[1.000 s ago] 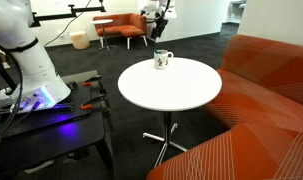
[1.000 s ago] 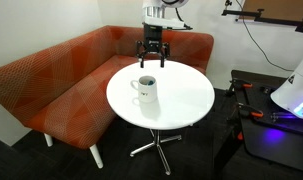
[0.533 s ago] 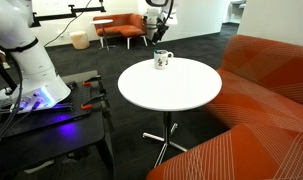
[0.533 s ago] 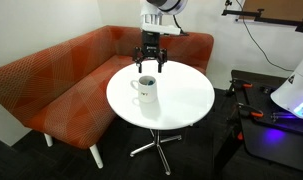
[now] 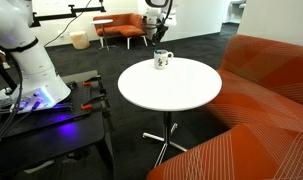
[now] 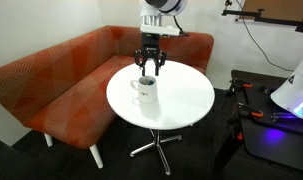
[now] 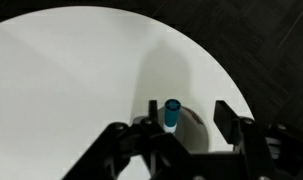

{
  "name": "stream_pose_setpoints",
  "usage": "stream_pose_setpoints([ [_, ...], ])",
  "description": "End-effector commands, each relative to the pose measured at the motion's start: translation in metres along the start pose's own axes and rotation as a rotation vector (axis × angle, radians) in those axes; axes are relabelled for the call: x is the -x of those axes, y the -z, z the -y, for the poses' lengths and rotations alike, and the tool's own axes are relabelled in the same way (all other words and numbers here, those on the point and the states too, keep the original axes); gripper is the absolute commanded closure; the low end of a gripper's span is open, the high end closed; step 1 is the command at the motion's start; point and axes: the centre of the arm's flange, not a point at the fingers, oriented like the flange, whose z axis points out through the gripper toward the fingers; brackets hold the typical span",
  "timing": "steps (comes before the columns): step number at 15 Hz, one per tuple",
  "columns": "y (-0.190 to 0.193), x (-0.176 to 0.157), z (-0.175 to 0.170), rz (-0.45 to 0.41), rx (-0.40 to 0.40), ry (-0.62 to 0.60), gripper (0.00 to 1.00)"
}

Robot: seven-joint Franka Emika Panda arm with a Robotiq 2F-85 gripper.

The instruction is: Remove the marker out of the cup and put it on the table

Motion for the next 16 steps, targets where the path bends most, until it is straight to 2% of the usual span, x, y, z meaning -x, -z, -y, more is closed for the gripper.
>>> stream_pose_setpoints([
  [1, 0.004, -0.006, 0.007, 0.019, 0.044, -0.046, 0.50],
  [5, -0.001, -0.013, 0.007, 0.047, 0.072, -0.058, 0.43],
  [7, -0.003, -0.018, 0.007, 0.059, 0.079, -0.063, 0.43],
  [16, -0.014, -0.034, 0.010, 0.063, 0.082, -0.078, 0.52],
])
